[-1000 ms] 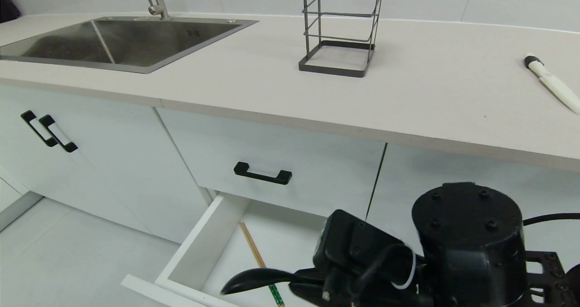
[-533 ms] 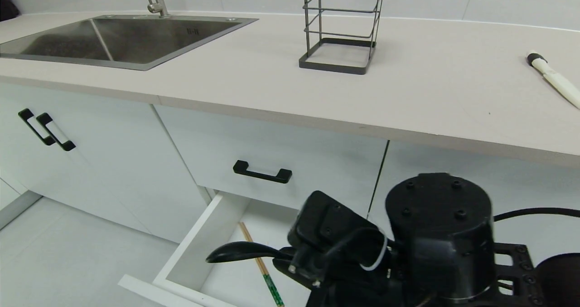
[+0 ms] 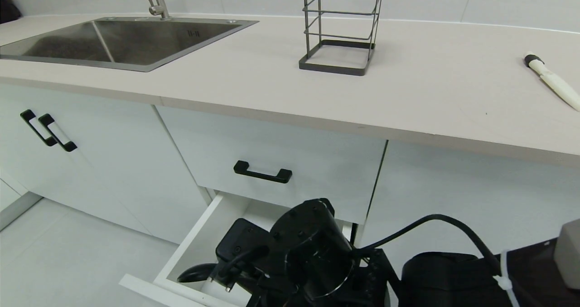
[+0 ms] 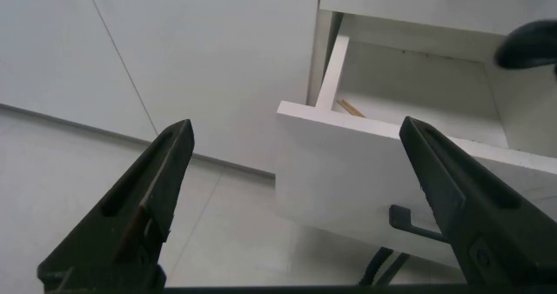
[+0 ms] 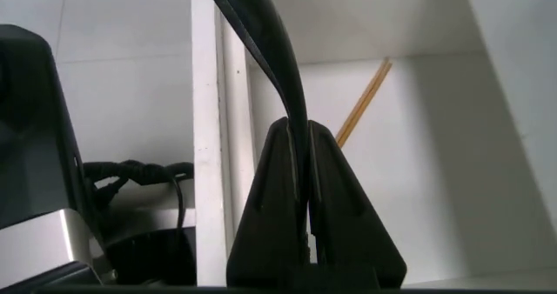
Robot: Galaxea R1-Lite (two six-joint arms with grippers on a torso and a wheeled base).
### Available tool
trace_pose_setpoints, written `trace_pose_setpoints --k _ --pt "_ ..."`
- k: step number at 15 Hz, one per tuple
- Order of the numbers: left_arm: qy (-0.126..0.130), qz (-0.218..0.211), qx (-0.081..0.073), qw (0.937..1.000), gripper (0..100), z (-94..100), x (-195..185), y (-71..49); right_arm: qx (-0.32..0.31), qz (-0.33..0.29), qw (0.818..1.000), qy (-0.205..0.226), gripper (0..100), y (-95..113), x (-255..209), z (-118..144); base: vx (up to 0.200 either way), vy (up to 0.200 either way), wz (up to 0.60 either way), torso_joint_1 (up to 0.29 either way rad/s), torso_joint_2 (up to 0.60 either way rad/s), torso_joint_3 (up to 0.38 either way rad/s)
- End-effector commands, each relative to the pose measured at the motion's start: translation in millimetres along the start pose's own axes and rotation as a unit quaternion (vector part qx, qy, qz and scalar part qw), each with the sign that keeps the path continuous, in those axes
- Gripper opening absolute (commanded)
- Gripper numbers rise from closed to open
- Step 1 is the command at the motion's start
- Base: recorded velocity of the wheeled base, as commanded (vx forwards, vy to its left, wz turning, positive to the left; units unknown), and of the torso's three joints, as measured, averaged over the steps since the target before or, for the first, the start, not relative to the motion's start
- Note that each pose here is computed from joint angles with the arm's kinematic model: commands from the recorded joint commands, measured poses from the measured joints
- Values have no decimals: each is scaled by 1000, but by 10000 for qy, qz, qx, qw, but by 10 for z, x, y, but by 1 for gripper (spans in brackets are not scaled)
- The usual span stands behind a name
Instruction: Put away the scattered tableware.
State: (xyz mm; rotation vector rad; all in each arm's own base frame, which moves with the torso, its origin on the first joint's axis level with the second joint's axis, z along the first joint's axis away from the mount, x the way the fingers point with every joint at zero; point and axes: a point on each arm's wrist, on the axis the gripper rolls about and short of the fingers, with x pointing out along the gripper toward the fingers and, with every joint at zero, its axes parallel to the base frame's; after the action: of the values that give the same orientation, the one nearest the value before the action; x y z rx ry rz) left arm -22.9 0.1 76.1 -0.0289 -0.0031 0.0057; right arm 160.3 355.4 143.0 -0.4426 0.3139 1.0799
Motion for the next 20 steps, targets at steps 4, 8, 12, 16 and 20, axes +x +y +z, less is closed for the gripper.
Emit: trace_pose_setpoints --k 4,8,12,16,20 --pt "-1 2 -1 10000 100 0 0 0 247 -336 9990 180 0 -88 590 -109 0 0 0 0 0 0" --pt "-1 2 -1 10000 100 0 0 0 394 -830 9955 216 0 -363 834 -182 0 0 0 0 0 0" --pt "-1 2 -1 10000 100 0 0 0 392 -862 9950 317 0 -378 874 -251 0 0 0 0 0 0" --pt "-1 2 -1 10000 100 0 0 0 392 -846 9946 445 0 -366 912 -338 0 0 0 0 0 0" --pt "-1 2 -1 10000 100 0 0 0 398 -842 9944 506 0 -363 950 -383 0 0 0 0 0 0"
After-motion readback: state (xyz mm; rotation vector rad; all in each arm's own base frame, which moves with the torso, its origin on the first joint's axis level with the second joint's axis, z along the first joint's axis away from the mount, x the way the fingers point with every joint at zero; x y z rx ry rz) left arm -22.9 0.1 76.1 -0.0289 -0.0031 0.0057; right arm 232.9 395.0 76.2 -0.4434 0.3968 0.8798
